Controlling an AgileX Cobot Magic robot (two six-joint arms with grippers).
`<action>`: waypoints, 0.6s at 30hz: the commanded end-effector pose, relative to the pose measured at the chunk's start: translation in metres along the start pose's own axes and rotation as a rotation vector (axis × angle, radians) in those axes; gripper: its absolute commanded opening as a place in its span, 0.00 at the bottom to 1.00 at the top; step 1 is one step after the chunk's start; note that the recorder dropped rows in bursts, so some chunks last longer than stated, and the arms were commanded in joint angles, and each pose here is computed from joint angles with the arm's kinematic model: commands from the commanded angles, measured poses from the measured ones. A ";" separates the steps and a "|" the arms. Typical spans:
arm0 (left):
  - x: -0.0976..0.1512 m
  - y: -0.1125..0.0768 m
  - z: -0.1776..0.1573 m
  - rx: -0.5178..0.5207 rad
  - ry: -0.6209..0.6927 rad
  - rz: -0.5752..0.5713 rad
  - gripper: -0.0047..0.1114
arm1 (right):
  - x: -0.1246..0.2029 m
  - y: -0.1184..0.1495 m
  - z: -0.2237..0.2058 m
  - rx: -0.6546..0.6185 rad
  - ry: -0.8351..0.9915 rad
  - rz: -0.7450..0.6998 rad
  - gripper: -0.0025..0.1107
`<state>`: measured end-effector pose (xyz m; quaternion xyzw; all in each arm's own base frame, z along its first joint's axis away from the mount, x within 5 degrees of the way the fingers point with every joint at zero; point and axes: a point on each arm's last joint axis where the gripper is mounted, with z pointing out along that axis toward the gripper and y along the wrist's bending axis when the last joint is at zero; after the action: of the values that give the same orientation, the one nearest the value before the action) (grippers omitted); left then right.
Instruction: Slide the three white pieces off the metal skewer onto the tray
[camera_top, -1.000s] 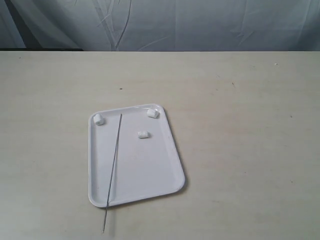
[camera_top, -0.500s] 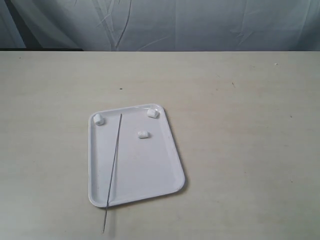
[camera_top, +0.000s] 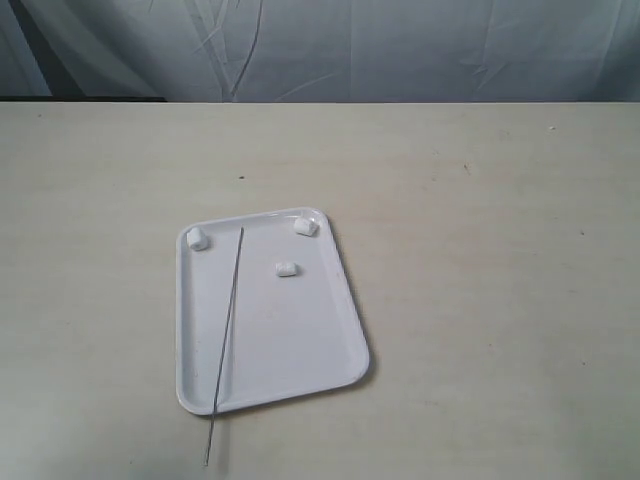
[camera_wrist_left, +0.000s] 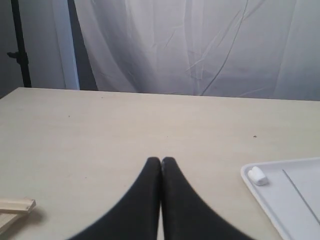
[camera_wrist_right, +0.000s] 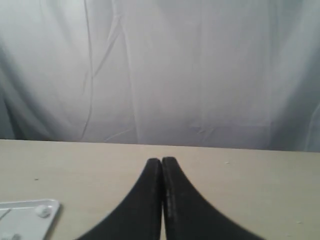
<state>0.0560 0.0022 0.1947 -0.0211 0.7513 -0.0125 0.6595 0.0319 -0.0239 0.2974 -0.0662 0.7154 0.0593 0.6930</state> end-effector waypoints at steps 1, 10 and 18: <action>0.003 0.000 0.000 -0.004 0.017 -0.005 0.04 | 0.000 -0.001 -0.005 0.093 -0.015 -0.036 0.02; 0.002 0.000 0.000 0.005 0.011 -0.022 0.04 | -0.001 0.015 -0.008 0.097 -0.033 0.091 0.02; 0.003 -0.004 0.000 0.042 0.017 -0.007 0.04 | 0.012 0.024 -0.009 0.091 0.123 -0.094 0.02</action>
<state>0.0557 -0.0007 0.1929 -0.0105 0.7581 -0.0239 0.6516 0.0200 -0.0048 0.2889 -0.0610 0.7464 0.0030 0.6627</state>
